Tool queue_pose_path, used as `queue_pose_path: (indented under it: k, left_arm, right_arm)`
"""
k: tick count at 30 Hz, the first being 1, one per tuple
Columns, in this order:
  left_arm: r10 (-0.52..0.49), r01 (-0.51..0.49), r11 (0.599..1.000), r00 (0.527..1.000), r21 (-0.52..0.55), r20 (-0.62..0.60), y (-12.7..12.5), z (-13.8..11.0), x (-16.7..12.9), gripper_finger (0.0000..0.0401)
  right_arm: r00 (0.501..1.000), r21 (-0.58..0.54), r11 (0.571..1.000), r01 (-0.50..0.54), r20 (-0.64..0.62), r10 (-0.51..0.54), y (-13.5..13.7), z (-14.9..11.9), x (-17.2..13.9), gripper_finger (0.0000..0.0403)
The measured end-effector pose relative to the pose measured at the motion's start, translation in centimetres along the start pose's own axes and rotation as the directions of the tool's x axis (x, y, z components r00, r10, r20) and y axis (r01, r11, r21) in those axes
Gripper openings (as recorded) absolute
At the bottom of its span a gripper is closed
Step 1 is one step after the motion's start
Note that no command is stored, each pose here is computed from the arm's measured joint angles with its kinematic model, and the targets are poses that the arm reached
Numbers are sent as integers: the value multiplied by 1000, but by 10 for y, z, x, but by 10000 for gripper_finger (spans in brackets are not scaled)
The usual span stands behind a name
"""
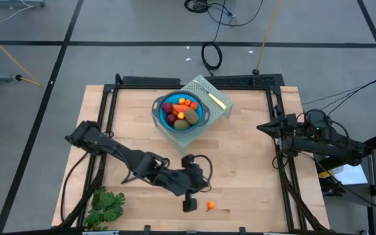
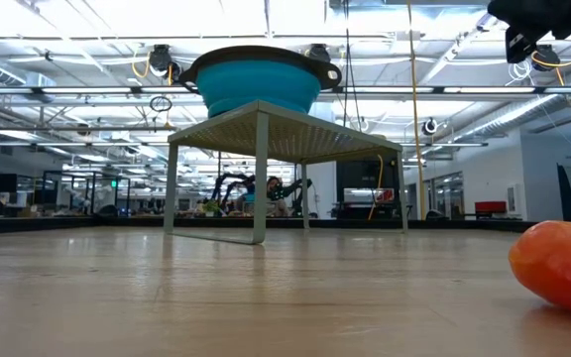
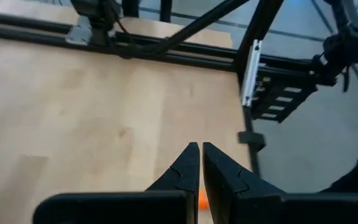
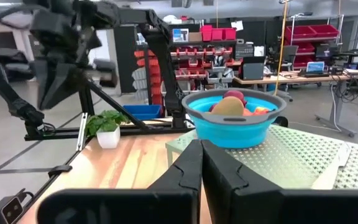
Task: Pick & Place Fruit
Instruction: Put the peach into the collapsible colander on the shelf
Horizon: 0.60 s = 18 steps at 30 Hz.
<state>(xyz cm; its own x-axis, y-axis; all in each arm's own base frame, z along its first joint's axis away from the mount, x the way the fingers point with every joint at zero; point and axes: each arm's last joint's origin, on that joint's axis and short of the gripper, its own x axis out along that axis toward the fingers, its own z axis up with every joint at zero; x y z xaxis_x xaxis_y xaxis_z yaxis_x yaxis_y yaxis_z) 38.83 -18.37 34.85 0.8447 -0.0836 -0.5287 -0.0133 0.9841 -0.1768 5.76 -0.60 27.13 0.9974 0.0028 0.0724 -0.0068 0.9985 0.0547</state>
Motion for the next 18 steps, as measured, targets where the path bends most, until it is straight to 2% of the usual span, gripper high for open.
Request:
queue_pose_path:
  k: [7, 14, 18]
  left_arm:
    - [-62, 58, 979, 998, -194, -12, -25, -4, 19, 19]
    - [-94, 58, 892, 994, -448, -59, -46, -24, 33, 19]
    - [-94, 38, 838, 993, -544, -76, -51, -32, 40, 13]
  right_arm:
    - [1000, -4, 1000, -4, 19, 4, 1, 1, -3, 1]
    - [1000, -10, 1000, -5, 17, 5, 1, 1, -3, 1]
    - [1000, -9, 1000, -5, 12, 5, 1, 0, -3, 1]
